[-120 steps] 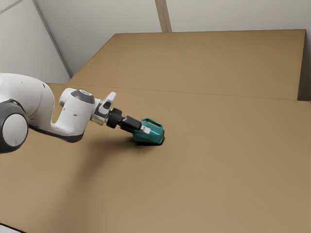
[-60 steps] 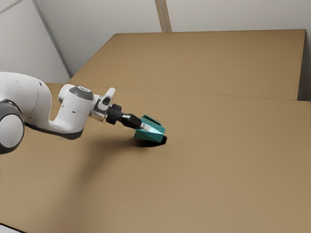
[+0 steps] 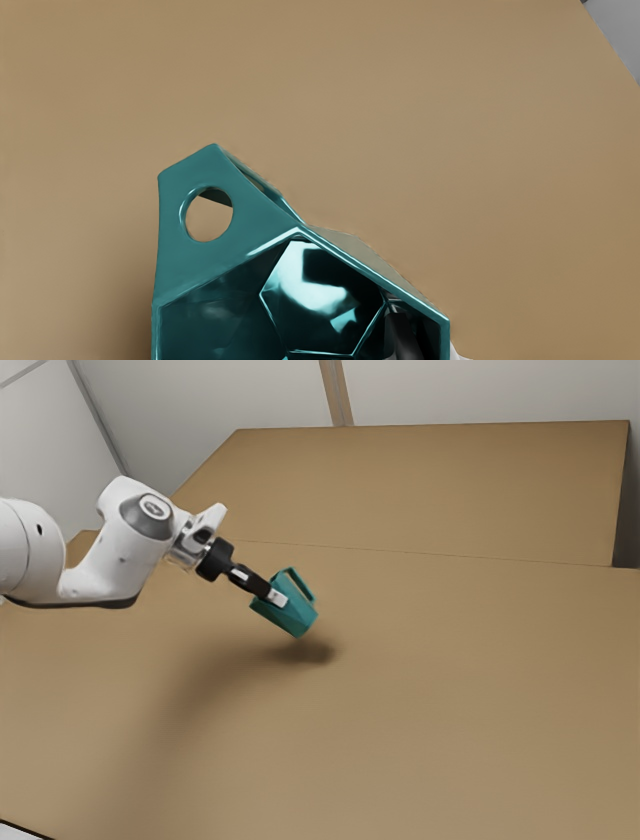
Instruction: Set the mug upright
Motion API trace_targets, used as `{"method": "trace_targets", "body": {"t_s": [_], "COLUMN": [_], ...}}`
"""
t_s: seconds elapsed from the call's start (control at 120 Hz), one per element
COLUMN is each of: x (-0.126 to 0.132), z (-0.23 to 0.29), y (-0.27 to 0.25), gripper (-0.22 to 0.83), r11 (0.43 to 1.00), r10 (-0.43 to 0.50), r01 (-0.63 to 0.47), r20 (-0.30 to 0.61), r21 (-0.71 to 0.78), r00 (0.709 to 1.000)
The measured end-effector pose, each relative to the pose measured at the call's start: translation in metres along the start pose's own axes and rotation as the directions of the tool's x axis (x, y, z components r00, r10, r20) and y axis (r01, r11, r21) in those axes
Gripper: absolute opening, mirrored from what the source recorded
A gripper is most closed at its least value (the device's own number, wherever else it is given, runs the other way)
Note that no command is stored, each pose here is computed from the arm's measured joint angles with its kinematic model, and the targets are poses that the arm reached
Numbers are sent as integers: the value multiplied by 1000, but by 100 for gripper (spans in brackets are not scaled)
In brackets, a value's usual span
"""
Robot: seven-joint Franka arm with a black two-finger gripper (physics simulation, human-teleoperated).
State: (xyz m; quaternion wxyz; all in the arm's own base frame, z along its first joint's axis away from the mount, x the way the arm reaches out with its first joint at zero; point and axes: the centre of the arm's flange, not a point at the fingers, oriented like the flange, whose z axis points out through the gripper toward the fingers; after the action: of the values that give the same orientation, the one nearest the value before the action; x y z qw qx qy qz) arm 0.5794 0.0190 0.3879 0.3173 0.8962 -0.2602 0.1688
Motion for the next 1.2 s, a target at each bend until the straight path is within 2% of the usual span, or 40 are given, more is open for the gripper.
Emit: {"method": "trace_targets", "body": {"t_s": [0.233, 0.45, 0.908, 1.2], "x": [4, -7, -38, -55], "z": [-24, -34, -25, -6], "y": [23, 42, 75, 78], "gripper": [-17, -17, -17, -17], "r11": [989, 974, 939, 907], "r10": [67, 51, -35, -98], "r01": [-86, -105, -90, -74], "r20": [150, 256, 352, 378], "r21": [123, 202, 333, 415], "r00": [986, 965, 935, 921]}}
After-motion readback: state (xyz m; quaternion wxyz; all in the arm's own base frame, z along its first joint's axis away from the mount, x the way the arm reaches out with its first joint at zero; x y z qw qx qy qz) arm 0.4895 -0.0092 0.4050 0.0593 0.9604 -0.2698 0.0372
